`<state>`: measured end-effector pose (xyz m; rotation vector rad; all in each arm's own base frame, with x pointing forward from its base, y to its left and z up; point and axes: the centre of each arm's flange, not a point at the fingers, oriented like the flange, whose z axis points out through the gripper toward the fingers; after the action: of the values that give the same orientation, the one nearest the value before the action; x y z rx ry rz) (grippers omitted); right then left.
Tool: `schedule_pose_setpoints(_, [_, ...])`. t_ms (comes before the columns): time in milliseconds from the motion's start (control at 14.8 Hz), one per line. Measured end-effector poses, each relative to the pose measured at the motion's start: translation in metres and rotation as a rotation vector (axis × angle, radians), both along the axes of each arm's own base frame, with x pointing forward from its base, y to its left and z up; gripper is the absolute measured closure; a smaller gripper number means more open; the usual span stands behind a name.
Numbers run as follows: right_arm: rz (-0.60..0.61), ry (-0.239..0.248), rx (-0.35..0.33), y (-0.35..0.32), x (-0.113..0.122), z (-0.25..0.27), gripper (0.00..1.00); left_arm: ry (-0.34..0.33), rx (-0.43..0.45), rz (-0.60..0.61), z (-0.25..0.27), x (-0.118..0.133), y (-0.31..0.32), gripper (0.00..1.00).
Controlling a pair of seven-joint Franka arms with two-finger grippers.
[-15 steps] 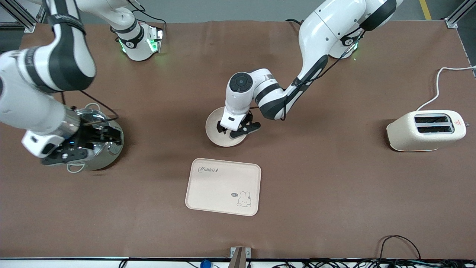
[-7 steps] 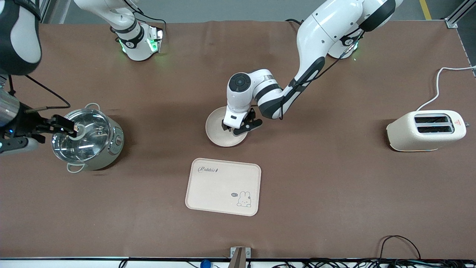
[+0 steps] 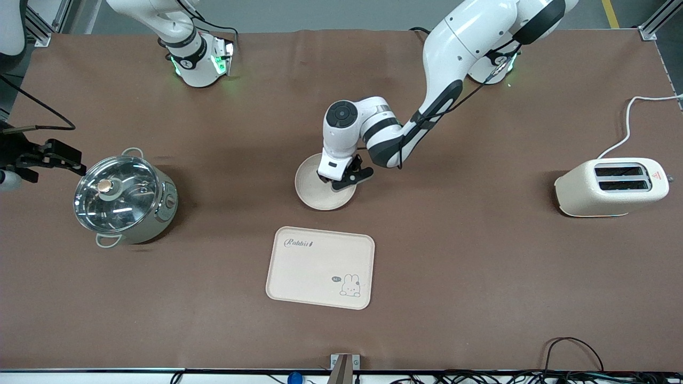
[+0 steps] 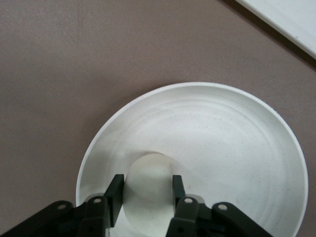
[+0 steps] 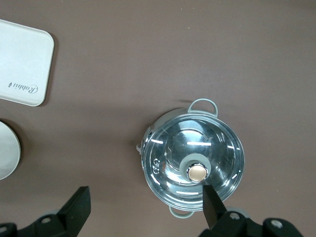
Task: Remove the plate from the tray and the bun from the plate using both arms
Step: 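Carry the bun with the left gripper toward the toaster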
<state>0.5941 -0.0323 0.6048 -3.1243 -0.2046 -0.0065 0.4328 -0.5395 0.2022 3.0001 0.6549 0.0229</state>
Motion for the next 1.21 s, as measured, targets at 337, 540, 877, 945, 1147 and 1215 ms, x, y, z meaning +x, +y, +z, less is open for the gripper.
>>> schedule_pose_setpoints(337, [-0.022, 0.013, 0.014, -0.018, -0.016, 0.015, 0.00, -0.013, -0.005, -0.016, 0.006, 0.006, 0.001, 0.92])
schedule_pose_setpoints(540, [-0.010, 0.013, 0.014, -0.011, -0.017, 0.018, 0.00, -0.040, 0.075, -0.108, 0.054, 0.047, 0.033, 0.93])
schedule_pose_setpoints(877, [-0.017, 0.021, 0.014, -0.006, -0.018, 0.017, 0.00, -0.041, 0.087, -0.348, 0.142, 0.165, 0.208, 0.94])
schedule_pose_setpoints(945, [-0.034, 0.021, 0.014, -0.005, -0.018, 0.017, 0.00, -0.029, 0.078, -0.395, 0.141, 0.185, 0.258, 0.94])
schedule_pose_setpoints(1147, [-0.051, 0.019, 0.013, -0.003, -0.017, 0.018, 0.00, -0.002, 0.028, -0.476, 0.118, 0.210, 0.384, 0.94])
schedule_pose_setpoints(1215, [-0.051, 0.019, 0.013, -0.003, -0.017, 0.018, 0.00, -0.001, 0.013, -0.483, 0.104, 0.210, 0.408, 0.94])
